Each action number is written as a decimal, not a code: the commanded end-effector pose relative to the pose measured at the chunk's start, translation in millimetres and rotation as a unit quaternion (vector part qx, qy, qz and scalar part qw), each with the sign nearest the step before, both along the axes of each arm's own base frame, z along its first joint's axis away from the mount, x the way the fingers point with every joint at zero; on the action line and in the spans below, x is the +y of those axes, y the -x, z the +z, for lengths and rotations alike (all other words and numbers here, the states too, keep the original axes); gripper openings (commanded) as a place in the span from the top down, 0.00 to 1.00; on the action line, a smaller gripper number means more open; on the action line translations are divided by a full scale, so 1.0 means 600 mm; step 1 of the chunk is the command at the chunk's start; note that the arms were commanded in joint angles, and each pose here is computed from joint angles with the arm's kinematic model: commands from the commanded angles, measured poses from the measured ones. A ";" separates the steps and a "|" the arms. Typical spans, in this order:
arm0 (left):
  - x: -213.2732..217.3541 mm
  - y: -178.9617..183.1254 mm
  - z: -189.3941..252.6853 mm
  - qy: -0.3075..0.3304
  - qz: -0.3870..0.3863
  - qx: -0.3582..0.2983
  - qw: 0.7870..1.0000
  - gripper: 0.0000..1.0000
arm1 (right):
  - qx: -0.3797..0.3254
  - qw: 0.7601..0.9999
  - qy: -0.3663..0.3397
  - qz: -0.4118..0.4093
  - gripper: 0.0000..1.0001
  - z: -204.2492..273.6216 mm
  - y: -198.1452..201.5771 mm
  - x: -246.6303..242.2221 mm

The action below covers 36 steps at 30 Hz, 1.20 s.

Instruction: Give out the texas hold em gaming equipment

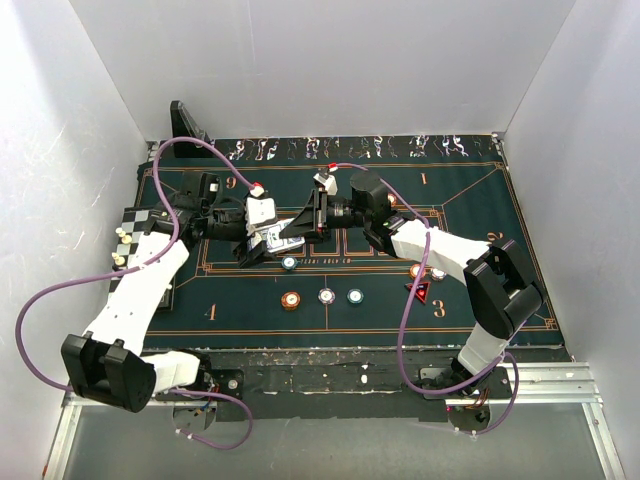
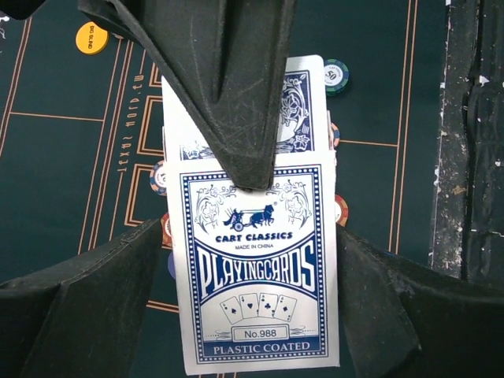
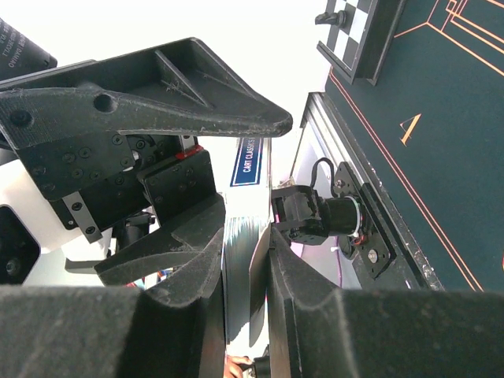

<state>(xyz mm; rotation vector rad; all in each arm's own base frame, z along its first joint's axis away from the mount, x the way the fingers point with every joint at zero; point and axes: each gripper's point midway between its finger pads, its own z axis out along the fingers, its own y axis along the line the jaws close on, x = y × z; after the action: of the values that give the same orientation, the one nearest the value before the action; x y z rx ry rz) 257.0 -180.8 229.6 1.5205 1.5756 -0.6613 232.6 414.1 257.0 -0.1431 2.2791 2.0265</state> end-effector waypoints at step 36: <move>-0.002 0.026 -0.007 0.021 0.014 0.048 0.999 0.92 | -0.072 0.992 0.106 0.020 0.41 -0.018 0.017 -0.030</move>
<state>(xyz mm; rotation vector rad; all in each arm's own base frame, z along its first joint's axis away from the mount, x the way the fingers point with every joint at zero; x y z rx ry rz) 247.3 -182.0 214.7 1.4466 1.7075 -0.7726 226.3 396.4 231.5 -0.2772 2.4478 1.7219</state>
